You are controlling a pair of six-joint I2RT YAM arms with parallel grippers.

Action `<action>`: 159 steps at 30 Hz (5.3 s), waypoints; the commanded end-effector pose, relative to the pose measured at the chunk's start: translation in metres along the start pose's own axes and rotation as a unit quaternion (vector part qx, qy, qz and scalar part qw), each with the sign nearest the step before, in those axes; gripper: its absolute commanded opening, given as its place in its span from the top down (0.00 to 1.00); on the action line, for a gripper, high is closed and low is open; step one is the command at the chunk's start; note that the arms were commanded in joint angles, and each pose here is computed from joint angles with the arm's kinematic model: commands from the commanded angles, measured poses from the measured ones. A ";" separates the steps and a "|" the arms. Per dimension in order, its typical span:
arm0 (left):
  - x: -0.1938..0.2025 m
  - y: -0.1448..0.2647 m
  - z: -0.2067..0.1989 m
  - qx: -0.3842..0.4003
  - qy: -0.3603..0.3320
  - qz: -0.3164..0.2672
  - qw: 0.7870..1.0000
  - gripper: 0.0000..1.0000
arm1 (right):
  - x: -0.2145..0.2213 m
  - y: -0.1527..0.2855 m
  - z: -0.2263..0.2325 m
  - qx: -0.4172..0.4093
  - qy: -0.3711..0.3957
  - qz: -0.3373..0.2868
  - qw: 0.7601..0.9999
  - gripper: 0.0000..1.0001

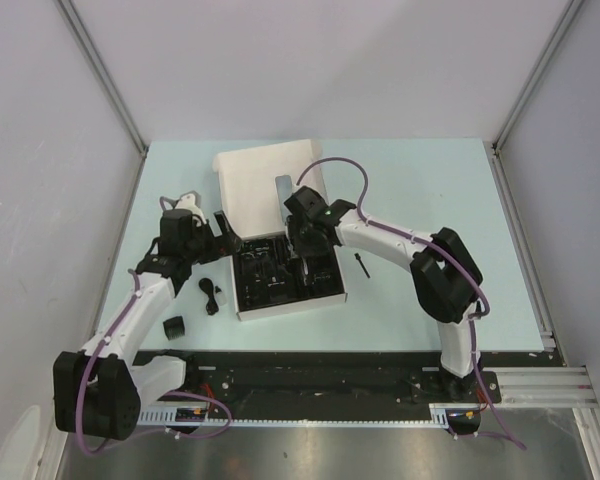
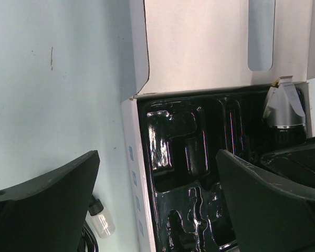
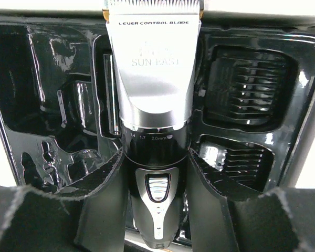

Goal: Sort the hair-cutting tools

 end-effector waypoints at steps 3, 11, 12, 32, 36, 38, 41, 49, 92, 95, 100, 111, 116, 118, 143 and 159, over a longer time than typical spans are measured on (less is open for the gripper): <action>-0.009 0.001 -0.008 0.011 -0.013 -0.001 1.000 0.00 | -0.013 0.007 0.022 -0.005 0.009 -0.008 1.000 0.95; -0.012 -0.001 -0.009 0.010 -0.017 0.001 1.000 0.00 | -0.002 -0.002 0.010 0.048 -0.011 0.015 0.999 0.93; -0.011 -0.002 -0.009 0.010 -0.016 0.004 1.000 0.00 | -0.002 -0.002 0.010 0.047 -0.011 0.016 0.999 0.93; -0.008 -0.001 -0.007 0.007 -0.016 0.006 1.000 0.00 | 0.013 -0.004 0.015 0.070 0.007 0.046 0.996 0.68; -0.008 0.000 -0.006 0.006 -0.018 0.004 1.000 0.00 | 0.017 -0.006 0.014 0.075 0.005 0.053 0.996 0.64; -0.007 0.000 -0.005 0.005 -0.017 0.005 1.000 0.00 | 0.017 -0.005 0.013 0.075 0.005 0.054 0.996 0.57; -0.006 0.000 -0.005 0.006 -0.017 0.005 1.000 0.00 | 0.017 -0.004 0.014 0.076 0.006 0.055 0.996 0.49; -0.007 0.003 -0.005 0.007 -0.021 0.000 1.000 0.00 | 0.003 0.014 0.016 0.062 -0.007 0.009 0.998 0.37; -0.011 0.004 -0.008 0.006 -0.010 0.006 1.000 0.00 | -0.004 0.076 0.008 0.033 0.029 -0.055 0.998 0.58; -0.013 0.005 -0.008 0.005 -0.005 0.005 1.000 0.00 | -0.008 0.088 -0.009 0.059 0.018 -0.074 0.995 0.52; -0.006 0.009 -0.003 -0.003 0.000 0.008 1.000 0.00 | -0.001 0.079 -0.078 0.143 -0.002 -0.037 0.989 0.56; -0.012 0.007 -0.010 0.004 0.026 0.007 1.000 0.00 | 0.013 0.049 -0.162 0.129 0.019 0.017 0.991 0.50; -0.017 0.005 -0.012 0.005 0.018 0.005 1.000 0.00 | 0.018 0.028 -0.177 0.126 0.027 0.044 0.991 0.52; -0.018 0.007 -0.015 0.013 0.017 0.006 1.000 0.00 | 0.023 0.021 -0.175 0.120 0.036 0.055 0.991 0.53; -0.023 0.009 -0.021 0.029 -0.004 0.003 1.000 0.00 | 0.051 -0.010 -0.174 0.142 0.054 0.107 0.983 0.76; -0.025 0.010 -0.021 0.029 -0.009 -0.001 1.000 0.00 | 0.055 -0.009 -0.172 0.159 0.061 0.109 0.979 0.97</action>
Point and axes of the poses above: each gripper's point midway between its finger pads, its own y axis back along the fingers, its own z axis along the line the jaws close on, x = y × z, the point moved 2 cm from there along y, back along the fingers, and after that the axes turned 4 degrees about y, right-handed, at the moved point
